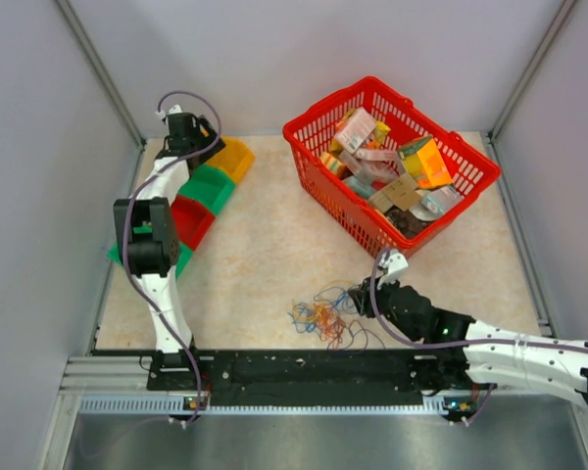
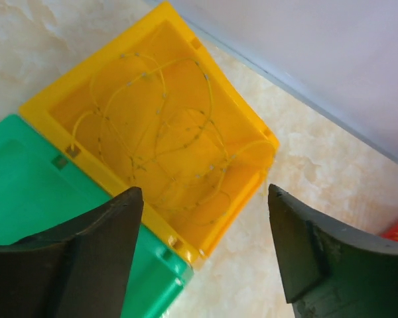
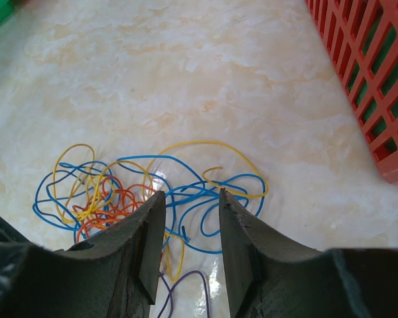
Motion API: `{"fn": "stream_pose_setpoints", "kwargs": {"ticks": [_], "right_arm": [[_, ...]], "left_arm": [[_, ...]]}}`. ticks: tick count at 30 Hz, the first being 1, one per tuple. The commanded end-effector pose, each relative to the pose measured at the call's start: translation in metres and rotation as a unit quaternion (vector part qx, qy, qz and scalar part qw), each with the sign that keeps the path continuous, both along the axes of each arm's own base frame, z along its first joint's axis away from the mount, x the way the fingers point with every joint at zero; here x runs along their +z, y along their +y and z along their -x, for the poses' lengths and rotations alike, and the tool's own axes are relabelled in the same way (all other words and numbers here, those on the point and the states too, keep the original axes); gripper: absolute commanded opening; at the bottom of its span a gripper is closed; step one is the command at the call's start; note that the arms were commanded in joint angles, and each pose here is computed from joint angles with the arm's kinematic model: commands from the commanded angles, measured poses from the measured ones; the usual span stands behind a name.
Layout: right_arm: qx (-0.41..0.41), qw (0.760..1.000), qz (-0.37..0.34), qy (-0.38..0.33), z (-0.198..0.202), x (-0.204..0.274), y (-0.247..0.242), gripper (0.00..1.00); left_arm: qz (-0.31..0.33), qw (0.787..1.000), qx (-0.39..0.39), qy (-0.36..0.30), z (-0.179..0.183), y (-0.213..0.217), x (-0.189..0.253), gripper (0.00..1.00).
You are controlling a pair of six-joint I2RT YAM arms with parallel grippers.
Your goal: Untangle the cables
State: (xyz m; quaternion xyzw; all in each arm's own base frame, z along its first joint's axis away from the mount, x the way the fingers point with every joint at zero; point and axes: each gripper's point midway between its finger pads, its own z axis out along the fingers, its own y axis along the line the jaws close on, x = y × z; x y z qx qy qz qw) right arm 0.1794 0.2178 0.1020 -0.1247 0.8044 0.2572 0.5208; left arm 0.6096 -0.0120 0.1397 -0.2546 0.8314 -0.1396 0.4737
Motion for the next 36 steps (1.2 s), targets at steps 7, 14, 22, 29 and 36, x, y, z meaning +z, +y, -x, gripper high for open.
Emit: {"fn": "stream_pose_setpoints", "kwargs": {"ticks": [7,14,22,29,36], "right_arm": [[0.008,1.0,0.005,0.016,-0.001,0.003,0.012,0.38],[0.035,0.997,-0.006,0.069,0.002,-0.009,0.021,0.39],[0.104,0.991,-0.047,0.064,0.017,-0.005,0.04,0.47],[0.11,0.99,-0.039,0.076,0.016,-0.012,0.048,0.54],[0.043,0.993,-0.072,0.082,0.015,-0.02,0.017,0.44]], "left_arm": [[0.139,0.982,-0.058,-0.117,0.086,-0.05,0.114,0.8],[0.146,0.96,-0.228,-0.071,0.204,-0.162,0.07,0.75],[0.1,0.905,-0.414,0.024,0.354,-0.212,0.0,0.77],[0.106,0.849,-0.517,0.033,0.417,-0.264,-0.013,0.5],[0.099,0.823,-0.556,0.062,0.413,-0.304,-0.03,0.63]]}}
